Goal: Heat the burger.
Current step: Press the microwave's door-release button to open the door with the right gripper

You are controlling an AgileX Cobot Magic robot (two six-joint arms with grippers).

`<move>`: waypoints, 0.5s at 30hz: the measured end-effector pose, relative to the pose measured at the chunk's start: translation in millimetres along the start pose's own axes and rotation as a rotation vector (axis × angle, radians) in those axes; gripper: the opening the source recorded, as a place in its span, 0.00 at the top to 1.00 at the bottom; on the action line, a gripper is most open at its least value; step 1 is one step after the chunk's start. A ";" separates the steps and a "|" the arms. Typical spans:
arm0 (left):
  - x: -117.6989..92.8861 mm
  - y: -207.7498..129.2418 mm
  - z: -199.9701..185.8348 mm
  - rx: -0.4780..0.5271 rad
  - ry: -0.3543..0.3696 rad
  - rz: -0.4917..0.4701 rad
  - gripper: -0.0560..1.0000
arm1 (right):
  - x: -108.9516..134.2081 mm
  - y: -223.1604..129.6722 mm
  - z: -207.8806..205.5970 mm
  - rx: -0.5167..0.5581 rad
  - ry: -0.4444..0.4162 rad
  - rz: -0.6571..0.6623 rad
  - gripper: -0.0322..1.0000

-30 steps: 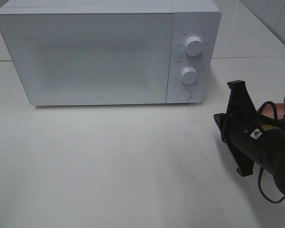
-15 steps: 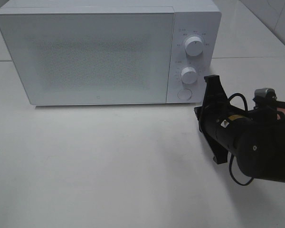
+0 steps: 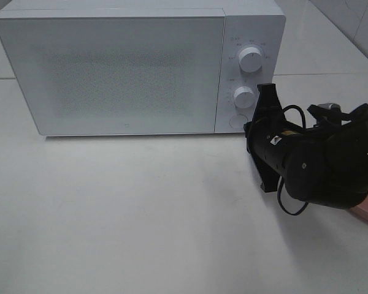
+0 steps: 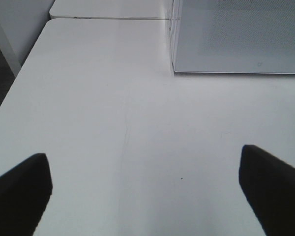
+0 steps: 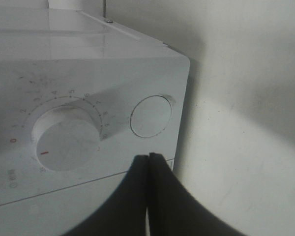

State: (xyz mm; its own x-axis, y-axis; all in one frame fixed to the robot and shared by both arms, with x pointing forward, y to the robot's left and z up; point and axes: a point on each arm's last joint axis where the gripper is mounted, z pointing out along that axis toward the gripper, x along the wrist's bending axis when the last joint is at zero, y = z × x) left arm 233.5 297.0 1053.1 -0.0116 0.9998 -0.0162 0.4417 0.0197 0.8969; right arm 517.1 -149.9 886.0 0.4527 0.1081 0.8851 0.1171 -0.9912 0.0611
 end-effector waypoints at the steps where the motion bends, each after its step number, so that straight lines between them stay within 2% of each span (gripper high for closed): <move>1: 0.0 0.0 0.0 0.000 0.000 0.000 0.03 | 0.0 0.0 0.0 0.000 0.000 0.000 0.97; 15: 0.0 0.0 0.0 0.000 0.000 0.000 0.03 | -2.6 -6.3 25.7 -0.034 -0.018 0.043 0.97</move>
State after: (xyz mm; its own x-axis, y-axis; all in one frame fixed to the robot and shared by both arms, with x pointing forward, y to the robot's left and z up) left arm 233.5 297.0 1053.1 -0.0116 0.9998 -0.0162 0.4417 0.0197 0.8969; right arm 537.9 -141.9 871.4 0.4724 0.0659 0.8789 0.0667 -0.9970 0.0389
